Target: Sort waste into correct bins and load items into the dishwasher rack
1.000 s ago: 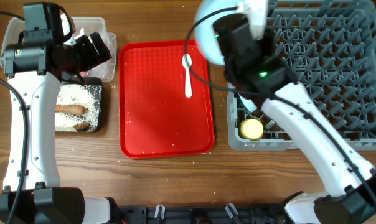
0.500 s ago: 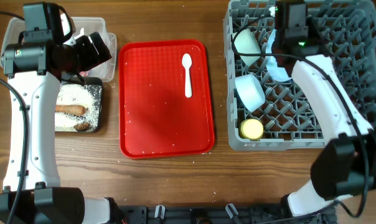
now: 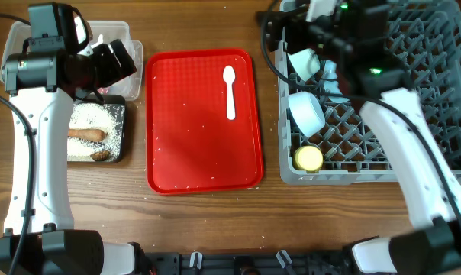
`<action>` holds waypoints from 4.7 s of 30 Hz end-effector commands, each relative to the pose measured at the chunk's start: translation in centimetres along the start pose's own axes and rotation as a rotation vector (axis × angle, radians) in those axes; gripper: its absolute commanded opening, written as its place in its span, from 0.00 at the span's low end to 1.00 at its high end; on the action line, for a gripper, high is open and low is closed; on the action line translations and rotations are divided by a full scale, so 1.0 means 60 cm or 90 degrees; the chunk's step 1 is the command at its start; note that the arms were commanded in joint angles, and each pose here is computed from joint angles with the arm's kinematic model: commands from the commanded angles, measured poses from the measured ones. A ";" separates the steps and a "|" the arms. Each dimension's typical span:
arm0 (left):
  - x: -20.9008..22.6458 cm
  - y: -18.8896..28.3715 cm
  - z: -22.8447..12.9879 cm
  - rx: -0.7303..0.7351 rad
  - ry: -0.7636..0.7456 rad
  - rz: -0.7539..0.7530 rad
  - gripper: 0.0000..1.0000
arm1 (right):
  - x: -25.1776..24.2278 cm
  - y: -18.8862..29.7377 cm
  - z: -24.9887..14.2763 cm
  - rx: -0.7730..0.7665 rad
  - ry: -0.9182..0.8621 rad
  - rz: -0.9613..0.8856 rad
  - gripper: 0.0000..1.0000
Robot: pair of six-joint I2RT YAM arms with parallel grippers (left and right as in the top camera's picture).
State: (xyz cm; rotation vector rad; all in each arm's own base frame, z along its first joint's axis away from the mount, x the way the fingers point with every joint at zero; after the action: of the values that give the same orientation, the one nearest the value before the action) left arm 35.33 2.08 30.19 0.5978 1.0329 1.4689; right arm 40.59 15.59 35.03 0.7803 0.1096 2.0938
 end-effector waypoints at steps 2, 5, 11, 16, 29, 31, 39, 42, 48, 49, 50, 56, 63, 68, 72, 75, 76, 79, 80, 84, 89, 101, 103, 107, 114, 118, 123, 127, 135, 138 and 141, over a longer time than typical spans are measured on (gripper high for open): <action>0.000 0.008 0.002 -0.011 -0.004 0.002 1.00 | -0.043 -0.157 -0.157 0.125 -0.168 -0.136 0.86; 0.000 0.008 0.002 -0.011 -0.004 0.002 1.00 | -0.085 -0.237 -0.283 0.199 -0.140 -0.265 0.76; 0.000 0.008 0.002 -0.011 -0.004 0.002 1.00 | -0.140 -0.294 -0.398 0.274 -0.135 -0.312 0.64; 0.000 0.008 0.002 -0.011 -0.004 0.002 1.00 | -0.153 -0.311 -0.422 0.276 -0.149 -0.308 0.47; 0.000 0.008 0.002 -0.011 -0.004 0.002 1.00 | -0.134 -0.322 -0.458 0.288 -0.218 -0.312 0.09; 0.000 0.008 0.002 -0.011 -0.004 0.002 1.00 | -0.130 -0.320 -0.457 0.296 -0.220 -0.308 0.04; 0.000 0.008 0.002 -0.011 -0.004 0.002 1.00 | -0.045 -0.219 -0.312 0.270 -0.116 -0.286 0.04; 0.000 0.008 0.002 -0.011 -0.004 0.002 1.00 | 0.003 -0.125 -0.224 0.223 -0.113 -0.270 0.04; 0.000 0.008 0.002 -0.011 -0.004 0.002 1.00 | -0.043 0.122 -0.117 0.152 -0.217 -0.403 0.04; 0.000 0.008 0.002 -0.011 -0.004 0.002 1.00 | -0.058 0.145 -0.114 0.137 -0.259 -0.436 0.04; 0.000 0.008 0.002 -0.011 -0.004 0.002 1.00 | -0.084 0.173 -0.113 0.105 -0.348 -0.498 0.04; 0.000 0.008 0.002 -0.011 -0.004 0.002 1.00 | -0.225 0.240 -0.192 -0.072 -0.674 -0.794 0.04; 0.000 0.008 0.002 -0.011 -0.004 0.002 1.00 | -0.293 0.205 -0.296 -0.111 -0.730 -0.797 0.14; 0.000 0.008 0.002 -0.011 -0.004 0.002 1.00 | -0.289 0.206 -0.289 -0.034 -0.618 -0.777 1.00; 0.000 0.008 0.002 -0.011 -0.004 0.002 1.00 | -0.245 0.236 -0.214 -0.032 -0.449 -0.695 1.00; 0.000 0.008 0.002 -0.011 -0.004 0.002 1.00 | -0.181 0.293 -0.152 -0.106 -0.337 -0.612 1.00; 0.000 0.008 0.002 -0.011 -0.004 0.002 1.00 | -0.166 0.309 -0.143 -0.124 -0.310 -0.598 1.00; 0.000 0.008 0.002 -0.011 -0.004 0.002 1.00 | -0.125 0.349 -0.128 -0.149 -0.225 -0.548 1.00; 0.000 0.008 0.002 -0.011 -0.004 0.002 1.00 | -0.107 0.347 -0.126 -0.130 -0.193 -0.492 1.00; 0.000 0.008 0.002 -0.011 -0.004 0.002 1.00 | -0.082 0.340 -0.124 -0.108 -0.158 -0.401 1.00; 0.000 0.008 0.002 -0.011 -0.004 0.002 1.00 | -0.109 0.308 -0.138 -0.049 -0.176 -0.425 1.00; 0.000 0.008 0.002 -0.011 -0.004 0.002 1.00 | -0.112 0.353 -0.211 -0.263 -0.018 -0.393 1.00; 0.000 0.008 0.002 -0.011 -0.004 0.002 1.00 | -0.127 0.350 -0.294 -0.309 0.005 -0.342 1.00; 0.000 0.008 0.002 -0.011 -0.004 0.002 1.00 | -0.147 0.326 -0.383 -0.317 0.075 -0.275 1.00; 0.000 0.008 0.002 -0.011 -0.004 0.002 1.00 | -0.147 0.312 -0.407 -0.321 0.065 -0.224 1.00; 0.000 0.008 0.002 -0.011 -0.004 0.002 1.00 | -0.147 0.313 -0.406 -0.321 0.070 -0.227 1.00; 0.000 0.008 0.002 -0.011 -0.004 0.002 1.00 | -0.139 0.328 -0.379 -0.387 0.134 -0.249 1.00; 0.000 0.008 0.002 -0.011 -0.004 0.002 1.00 | -0.144 0.307 -0.403 -0.338 0.181 -0.222 1.00; 0.000 0.008 0.002 -0.011 -0.004 0.002 1.00 | -0.145 0.306 -0.406 -0.332 0.163 -0.221 1.00; 0.000 0.008 0.002 -0.011 -0.004 0.002 1.00 | -0.146 0.305 -0.407 -0.330 0.162 -0.222 1.00; 0.000 0.008 0.002 -0.011 -0.004 0.002 1.00 | -0.146 0.305 -0.407 -0.329 0.162 -0.222 1.00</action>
State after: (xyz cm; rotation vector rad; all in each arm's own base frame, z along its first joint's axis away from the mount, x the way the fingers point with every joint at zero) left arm 35.33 2.08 30.17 0.5981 1.0332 1.4688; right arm 17.58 2.22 17.51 0.1861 -0.1534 1.7354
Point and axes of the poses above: each gripper's point midway between its finger pads, its own y axis back along the fingers, its own x axis along the line the jaws close on, z = x × y, the point moved 7 cm from there along y, back along the fingers, and after that the axes turned 11 degrees about -y, right-handed, at the moved point
